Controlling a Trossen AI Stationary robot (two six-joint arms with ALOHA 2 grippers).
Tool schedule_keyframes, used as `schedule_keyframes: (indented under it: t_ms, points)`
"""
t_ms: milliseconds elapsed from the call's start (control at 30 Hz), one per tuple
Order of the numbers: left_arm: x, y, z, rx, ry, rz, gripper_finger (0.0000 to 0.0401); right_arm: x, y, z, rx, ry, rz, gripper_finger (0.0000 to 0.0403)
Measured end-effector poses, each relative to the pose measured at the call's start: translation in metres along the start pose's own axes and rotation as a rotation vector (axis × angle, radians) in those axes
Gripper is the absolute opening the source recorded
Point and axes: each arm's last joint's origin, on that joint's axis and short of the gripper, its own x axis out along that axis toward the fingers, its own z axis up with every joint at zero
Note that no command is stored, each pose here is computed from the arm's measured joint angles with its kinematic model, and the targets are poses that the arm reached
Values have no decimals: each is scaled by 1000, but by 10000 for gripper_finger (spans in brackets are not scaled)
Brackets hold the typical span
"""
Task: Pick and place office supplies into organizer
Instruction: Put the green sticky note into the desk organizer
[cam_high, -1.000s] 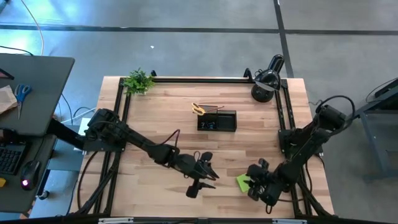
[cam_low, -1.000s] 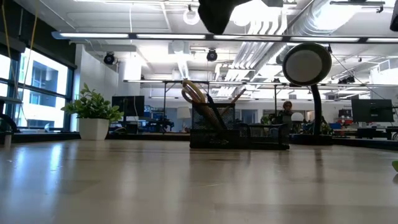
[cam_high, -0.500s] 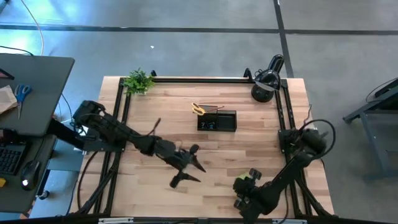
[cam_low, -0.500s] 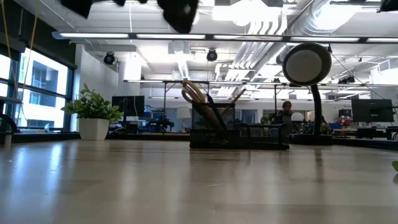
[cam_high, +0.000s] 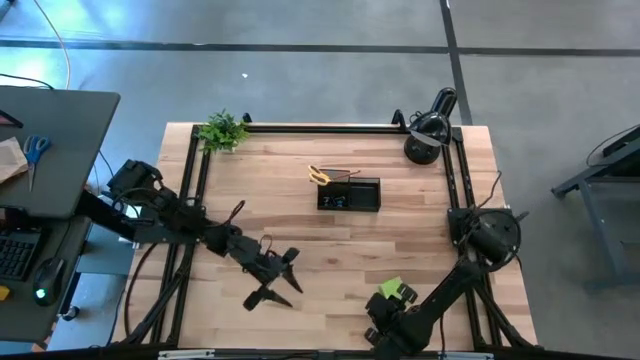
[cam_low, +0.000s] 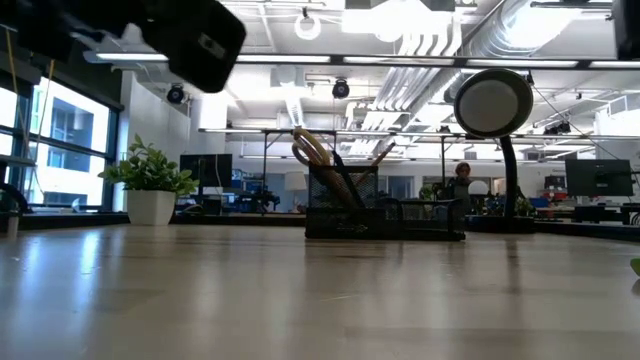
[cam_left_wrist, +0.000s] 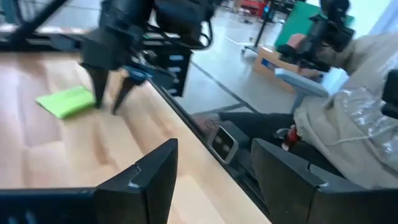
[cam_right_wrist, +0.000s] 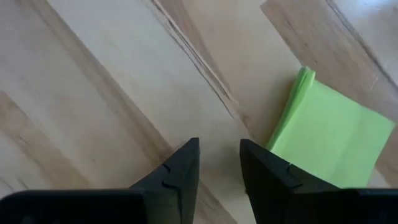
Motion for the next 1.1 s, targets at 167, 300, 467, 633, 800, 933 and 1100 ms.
schedule_keyframes:
  t_ms: [167, 300, 467, 633, 800, 933, 1100]
  points:
    - [2, -16, -8, -9, 40, -9, 193, -2, 5, 1, 22, -24, 10, 112]
    - [3, -24, -12, 0, 56, 61, 193, -23, 9, 10, 21, -49, -3, 112]
    - [3, -25, -14, -16, 50, 171, 193, -33, 1, 13, 25, -58, -95, 112]
    - [3, -23, -15, -14, 57, 182, 193, -21, -6, 8, 22, -46, -140, 112]
    - [3, -24, -15, -9, 58, 181, 193, -8, -7, 3, 30, -3, -126, 112]
    - [3, -24, -15, -9, 57, 181, 193, -8, -5, 3, 37, -5, -105, 112]
    - [3, -24, -15, -7, 57, 181, 193, -8, -5, 3, 36, -2, -108, 112]
